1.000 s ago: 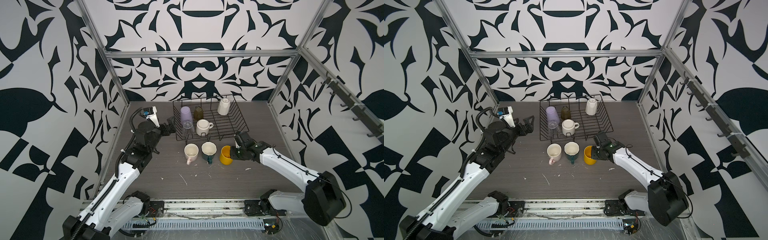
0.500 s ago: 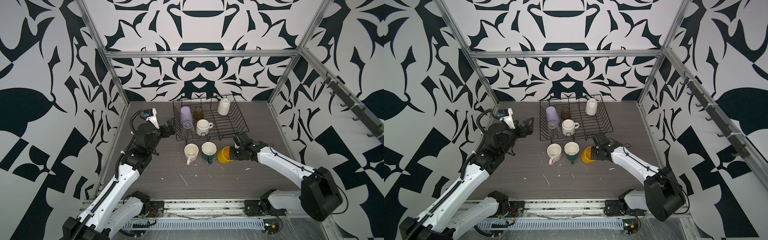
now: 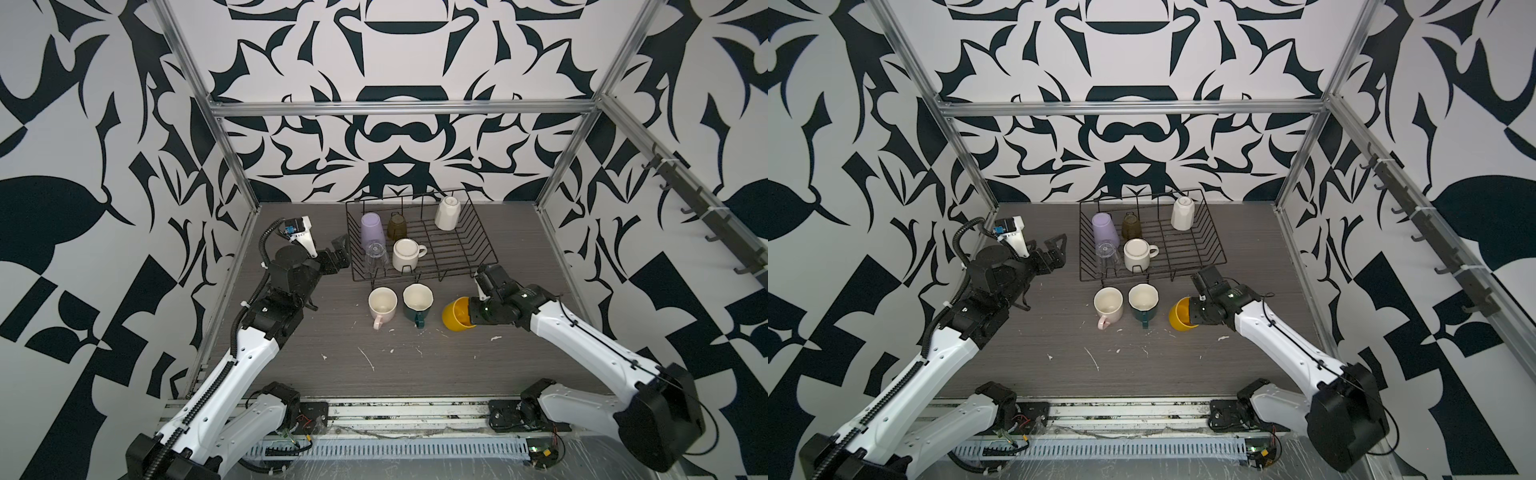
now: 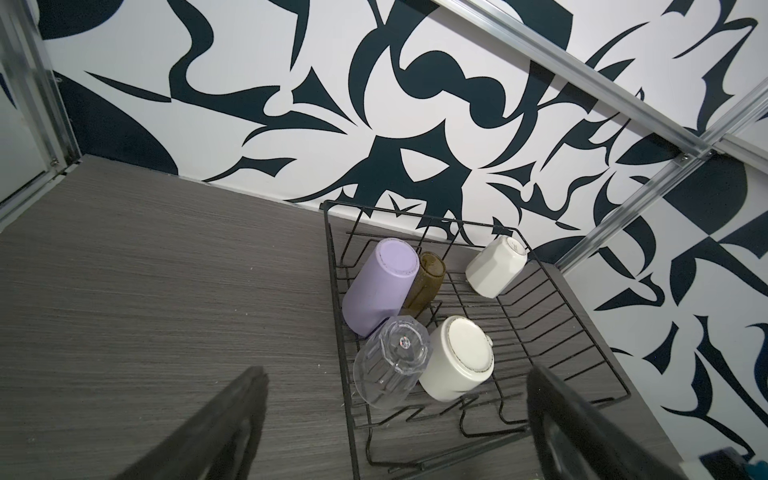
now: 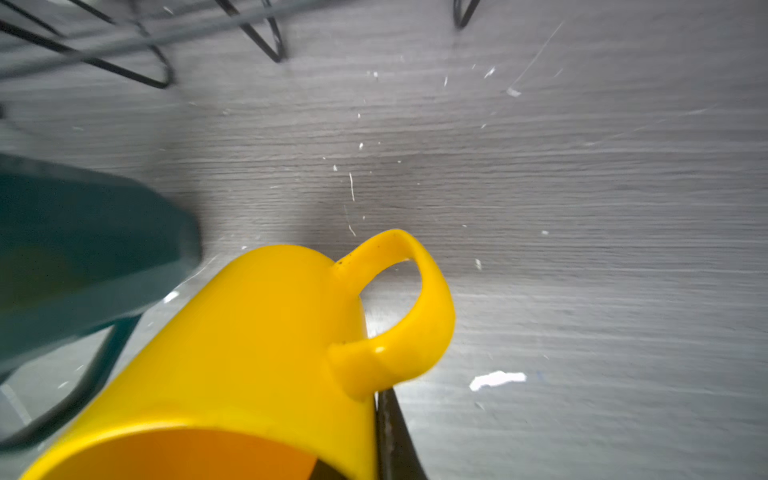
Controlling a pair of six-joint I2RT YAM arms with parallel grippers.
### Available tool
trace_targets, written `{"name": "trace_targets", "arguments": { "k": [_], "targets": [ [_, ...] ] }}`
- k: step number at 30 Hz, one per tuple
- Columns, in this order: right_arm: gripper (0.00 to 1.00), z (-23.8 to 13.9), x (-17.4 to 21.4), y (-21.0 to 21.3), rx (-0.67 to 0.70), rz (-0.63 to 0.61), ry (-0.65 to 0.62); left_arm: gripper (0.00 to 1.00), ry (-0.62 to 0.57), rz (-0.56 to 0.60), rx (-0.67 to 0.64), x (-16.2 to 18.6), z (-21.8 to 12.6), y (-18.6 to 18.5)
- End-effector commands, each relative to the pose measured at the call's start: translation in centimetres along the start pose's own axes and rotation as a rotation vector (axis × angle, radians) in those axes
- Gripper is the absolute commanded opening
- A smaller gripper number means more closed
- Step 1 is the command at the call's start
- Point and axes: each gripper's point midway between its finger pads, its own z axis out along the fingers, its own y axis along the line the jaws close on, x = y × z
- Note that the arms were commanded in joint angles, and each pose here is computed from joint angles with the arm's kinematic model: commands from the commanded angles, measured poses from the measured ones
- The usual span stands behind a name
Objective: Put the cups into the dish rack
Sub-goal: 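Grip the yellow mug's rim with the right gripper and lift it, then carry the yellow mug toward the rack with the right gripper while the left approaches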
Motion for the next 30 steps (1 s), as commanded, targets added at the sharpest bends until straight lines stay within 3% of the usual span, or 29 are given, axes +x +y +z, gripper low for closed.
{"name": "trace_targets", "arguments": {
  "k": [1, 5, 9, 15, 24, 30],
  "targets": [
    [0.00, -5.2, -4.0, 1.5, -0.078, -0.014, -0.180, 0.99, 0.012, -0.054, 0.005, 0.1, 0.5, 0.1],
    [0.00, -9.0, -6.1, 3.4, -0.201, -0.003, -0.311, 1.00, 0.060, -0.106, 0.022, 0.6, 1.3, 0.4],
    [0.00, -12.1, -8.2, 6.1, -0.360, 0.000, -0.420, 1.00, 0.121, -0.194, 0.128, 1.0, 2.1, -0.4],
    [0.00, -14.3, -10.1, 8.9, -0.509, -0.036, -0.501, 0.99, 0.182, -0.264, 0.391, 0.8, 1.9, -3.5],
    [0.00, -17.3, -11.7, 13.7, -0.780, -0.165, -0.598, 1.00, 0.404, -0.353, 0.840, 1.9, 0.6, -9.8],
    [0.00, -18.8, -11.9, 15.5, -0.898, -0.222, -0.624, 0.99, 0.435, -0.380, 1.046, 1.7, -0.8, -11.8]
  ]
}}
